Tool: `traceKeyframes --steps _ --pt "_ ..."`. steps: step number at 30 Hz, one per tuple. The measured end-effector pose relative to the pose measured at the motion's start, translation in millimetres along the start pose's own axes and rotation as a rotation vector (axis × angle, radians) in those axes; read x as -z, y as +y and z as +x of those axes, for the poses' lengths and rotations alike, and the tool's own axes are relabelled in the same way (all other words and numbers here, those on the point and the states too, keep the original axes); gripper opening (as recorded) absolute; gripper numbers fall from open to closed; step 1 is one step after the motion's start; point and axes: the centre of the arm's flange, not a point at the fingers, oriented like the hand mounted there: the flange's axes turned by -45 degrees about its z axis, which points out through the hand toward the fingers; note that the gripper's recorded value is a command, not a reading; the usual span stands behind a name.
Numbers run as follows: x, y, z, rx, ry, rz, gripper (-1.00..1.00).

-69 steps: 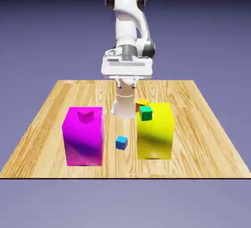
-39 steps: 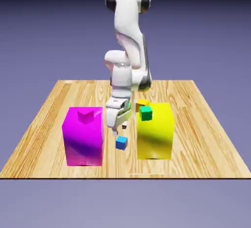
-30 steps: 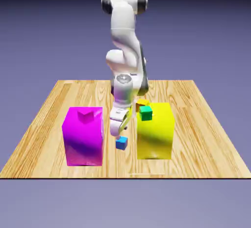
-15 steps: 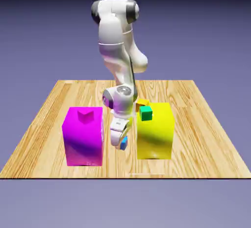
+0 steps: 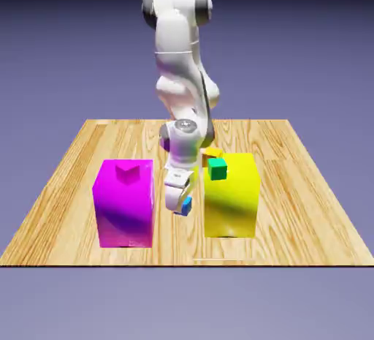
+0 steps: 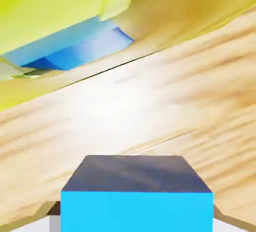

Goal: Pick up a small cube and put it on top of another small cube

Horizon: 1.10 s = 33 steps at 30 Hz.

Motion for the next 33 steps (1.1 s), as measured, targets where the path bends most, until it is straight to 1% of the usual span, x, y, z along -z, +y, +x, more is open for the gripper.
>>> traceKeyframes --steps 8,17,26,30,33 --pt "16 -7 -6 0.004 -0.008 0.011 -1.0" --pt "92 67 27 0.014 -0.091 -0.066 -1.0" --pt "184 128 -17 -0.537 -0.102 -0.062 -1.0" --pt "228 145 -43 -0.787 -0.094 -0.046 -1.0" --pt "243 150 -69 -1.001 -0.071 -0.002 -1.0"
